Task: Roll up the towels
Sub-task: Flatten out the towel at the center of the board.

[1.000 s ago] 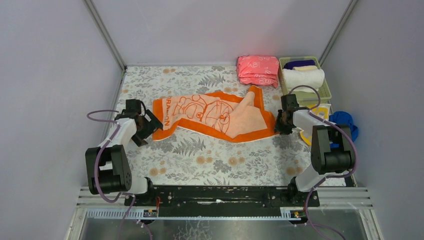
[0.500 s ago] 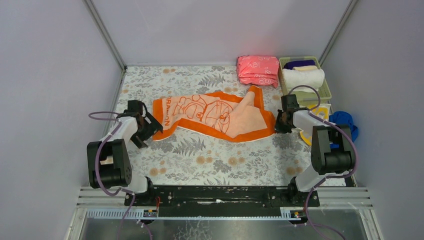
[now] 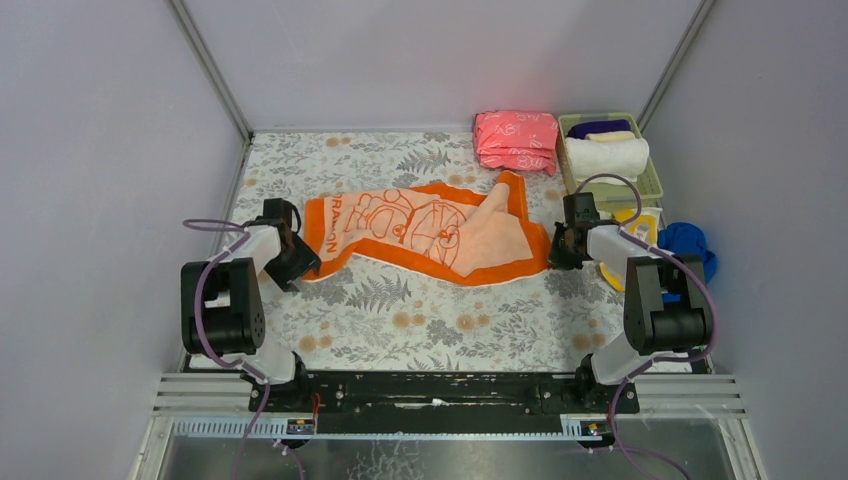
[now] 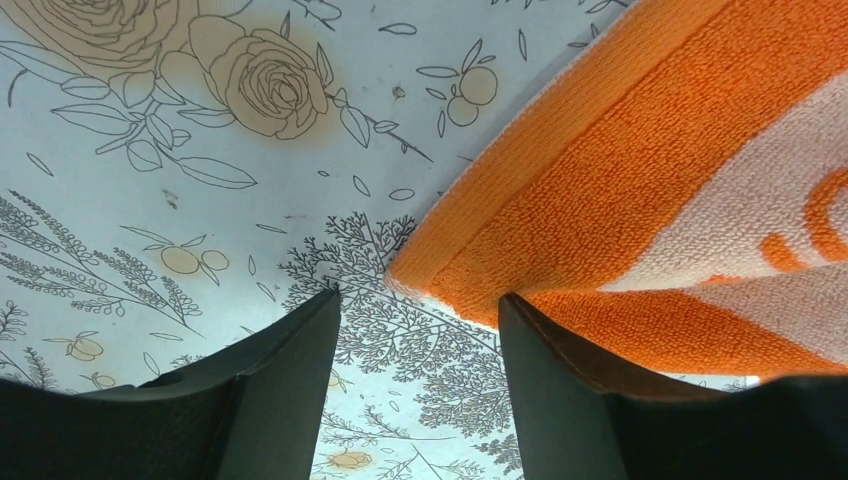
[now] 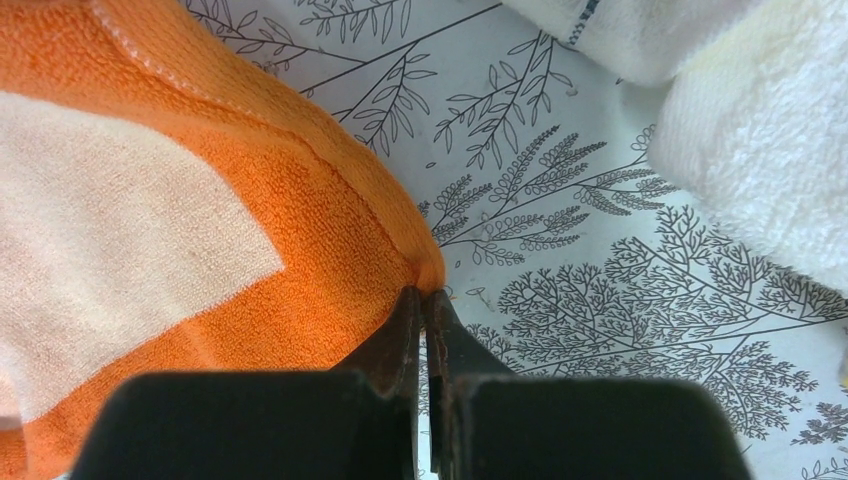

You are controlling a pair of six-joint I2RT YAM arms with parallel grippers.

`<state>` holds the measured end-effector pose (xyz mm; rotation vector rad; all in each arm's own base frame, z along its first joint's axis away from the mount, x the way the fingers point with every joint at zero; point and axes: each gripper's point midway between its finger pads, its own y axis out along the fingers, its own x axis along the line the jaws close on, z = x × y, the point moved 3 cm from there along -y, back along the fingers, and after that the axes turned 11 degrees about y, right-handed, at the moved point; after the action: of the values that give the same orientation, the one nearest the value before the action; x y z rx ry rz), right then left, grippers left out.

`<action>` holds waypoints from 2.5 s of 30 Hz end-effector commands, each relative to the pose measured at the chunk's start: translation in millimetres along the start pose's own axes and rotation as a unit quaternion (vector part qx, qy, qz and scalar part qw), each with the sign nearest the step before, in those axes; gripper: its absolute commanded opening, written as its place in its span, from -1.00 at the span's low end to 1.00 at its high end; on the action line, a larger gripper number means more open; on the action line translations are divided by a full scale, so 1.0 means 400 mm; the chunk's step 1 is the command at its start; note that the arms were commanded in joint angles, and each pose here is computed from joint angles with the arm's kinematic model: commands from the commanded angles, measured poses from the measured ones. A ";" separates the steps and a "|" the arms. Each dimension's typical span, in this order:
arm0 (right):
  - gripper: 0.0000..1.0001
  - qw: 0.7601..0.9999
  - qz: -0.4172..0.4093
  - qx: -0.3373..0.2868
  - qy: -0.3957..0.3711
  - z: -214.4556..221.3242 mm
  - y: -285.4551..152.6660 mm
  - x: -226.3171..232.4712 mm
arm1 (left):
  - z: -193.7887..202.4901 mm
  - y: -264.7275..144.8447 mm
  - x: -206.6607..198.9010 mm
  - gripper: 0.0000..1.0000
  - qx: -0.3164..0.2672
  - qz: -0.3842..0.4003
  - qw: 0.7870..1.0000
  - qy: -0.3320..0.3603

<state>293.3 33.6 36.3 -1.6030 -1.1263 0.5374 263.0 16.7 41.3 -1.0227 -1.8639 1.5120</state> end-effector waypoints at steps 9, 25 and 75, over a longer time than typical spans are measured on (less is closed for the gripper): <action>-1.00 1.000 -0.009 0.022 -0.007 0.035 -0.018 -0.005 | -0.048 -0.031 0.015 0.08 -0.037 -0.035 0.999 0.005; -1.00 1.000 -0.010 0.018 -0.009 0.034 -0.021 -0.007 | -0.070 0.015 0.043 -0.13 -0.021 -0.064 0.998 0.017; -1.00 0.999 0.028 -0.032 0.011 0.011 -0.043 -0.044 | -0.076 0.096 0.114 -0.40 0.051 -0.095 0.994 0.021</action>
<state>274.1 26.5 38.4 -1.6431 -1.0955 0.5464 290.0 65.7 37.4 -0.9396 -1.8497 1.4701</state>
